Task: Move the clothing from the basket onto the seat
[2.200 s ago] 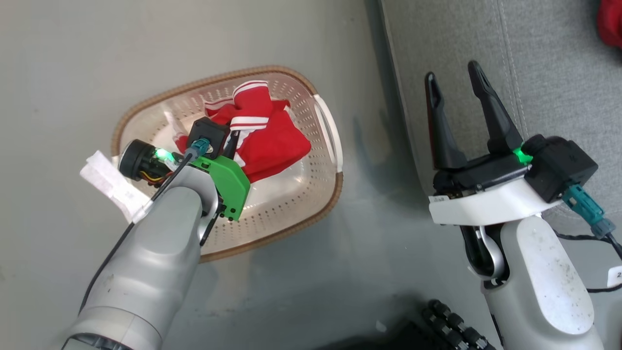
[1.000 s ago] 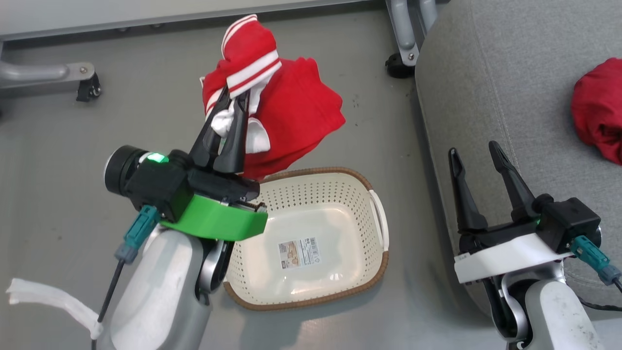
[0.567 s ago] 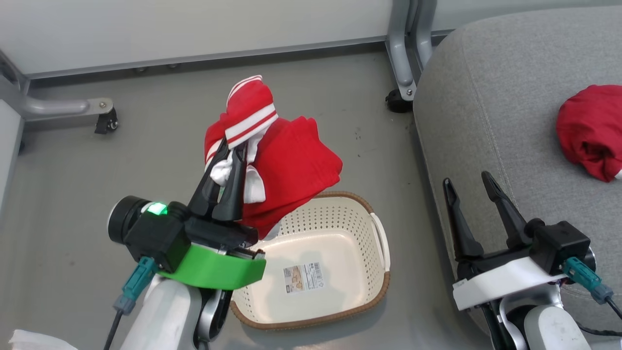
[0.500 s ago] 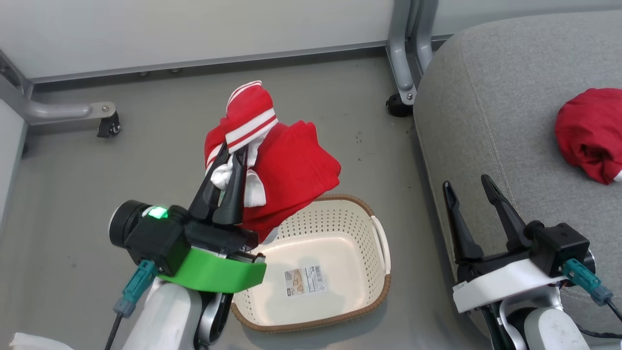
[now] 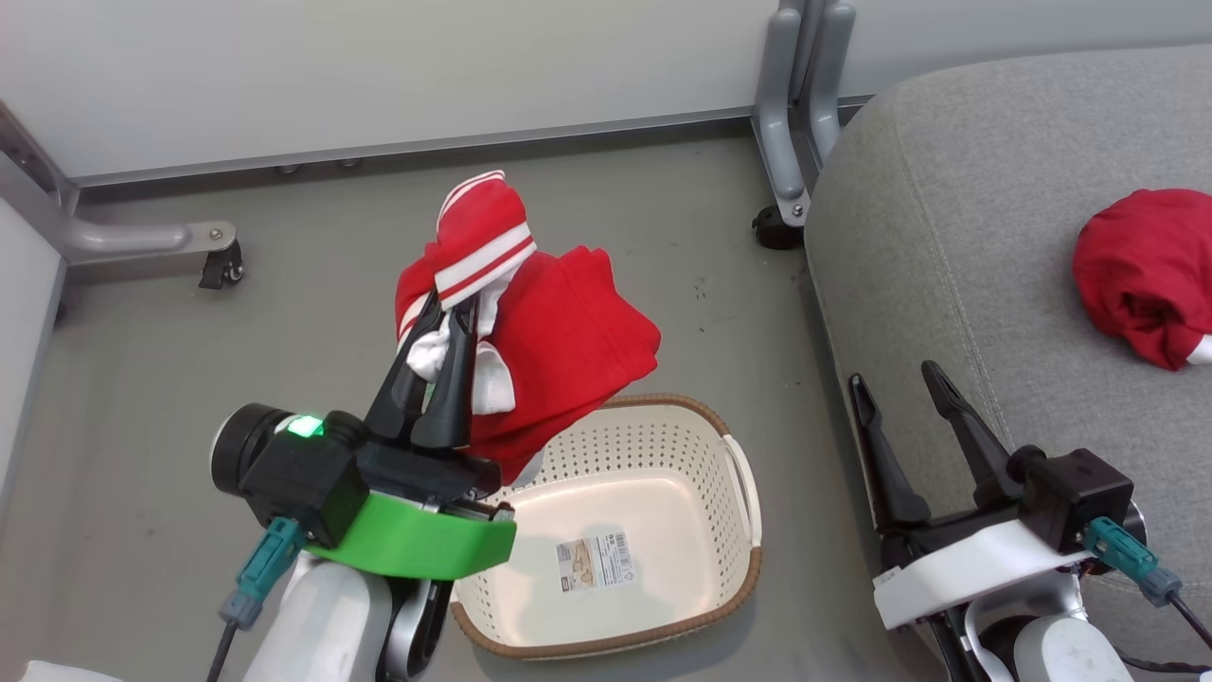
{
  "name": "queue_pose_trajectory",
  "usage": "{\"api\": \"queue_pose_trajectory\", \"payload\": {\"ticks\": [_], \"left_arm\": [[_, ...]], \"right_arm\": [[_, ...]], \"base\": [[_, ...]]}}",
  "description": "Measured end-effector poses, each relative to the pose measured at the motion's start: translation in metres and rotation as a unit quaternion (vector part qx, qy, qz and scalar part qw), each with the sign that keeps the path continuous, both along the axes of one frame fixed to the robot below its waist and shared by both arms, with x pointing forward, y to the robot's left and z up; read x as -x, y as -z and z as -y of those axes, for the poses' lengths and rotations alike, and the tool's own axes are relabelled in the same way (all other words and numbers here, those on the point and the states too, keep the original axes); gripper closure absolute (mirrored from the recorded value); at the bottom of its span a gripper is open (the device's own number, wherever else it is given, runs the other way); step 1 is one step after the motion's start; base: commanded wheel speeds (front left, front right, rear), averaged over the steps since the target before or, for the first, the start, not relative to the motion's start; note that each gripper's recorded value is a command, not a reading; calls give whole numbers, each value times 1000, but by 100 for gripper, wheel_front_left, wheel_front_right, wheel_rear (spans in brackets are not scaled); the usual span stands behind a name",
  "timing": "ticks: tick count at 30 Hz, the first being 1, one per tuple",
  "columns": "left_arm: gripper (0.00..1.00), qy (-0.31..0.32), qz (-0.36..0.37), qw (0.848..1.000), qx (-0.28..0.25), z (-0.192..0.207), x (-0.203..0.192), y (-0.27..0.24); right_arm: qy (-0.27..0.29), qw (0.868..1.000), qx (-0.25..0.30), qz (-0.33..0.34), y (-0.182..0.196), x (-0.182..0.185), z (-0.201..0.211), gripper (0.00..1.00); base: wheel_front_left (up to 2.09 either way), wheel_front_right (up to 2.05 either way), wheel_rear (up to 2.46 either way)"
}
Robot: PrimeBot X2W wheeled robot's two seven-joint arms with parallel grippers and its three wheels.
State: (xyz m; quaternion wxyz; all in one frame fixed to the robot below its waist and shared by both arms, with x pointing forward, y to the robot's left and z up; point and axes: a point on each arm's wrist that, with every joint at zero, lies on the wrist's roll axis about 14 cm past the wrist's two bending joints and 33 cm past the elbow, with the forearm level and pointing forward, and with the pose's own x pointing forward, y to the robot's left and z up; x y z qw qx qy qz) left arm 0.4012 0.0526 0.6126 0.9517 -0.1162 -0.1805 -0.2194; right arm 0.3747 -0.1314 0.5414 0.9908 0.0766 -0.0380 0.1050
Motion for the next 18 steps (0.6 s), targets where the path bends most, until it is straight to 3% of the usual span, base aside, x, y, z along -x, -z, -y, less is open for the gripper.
{"api": "queue_pose_trajectory", "payload": {"ticks": [10,18], "left_arm": [[100,3,-7,1000,-2,2,-1,5],[100,4,-16,1000,-5,3,-2,12]], "right_arm": [[-23,1000,-3,-7,3,1,-15,0],[-124,992,-22,-8,-5,4,-79,0]], "base": [[0,0,0],[0,0,0]]}}
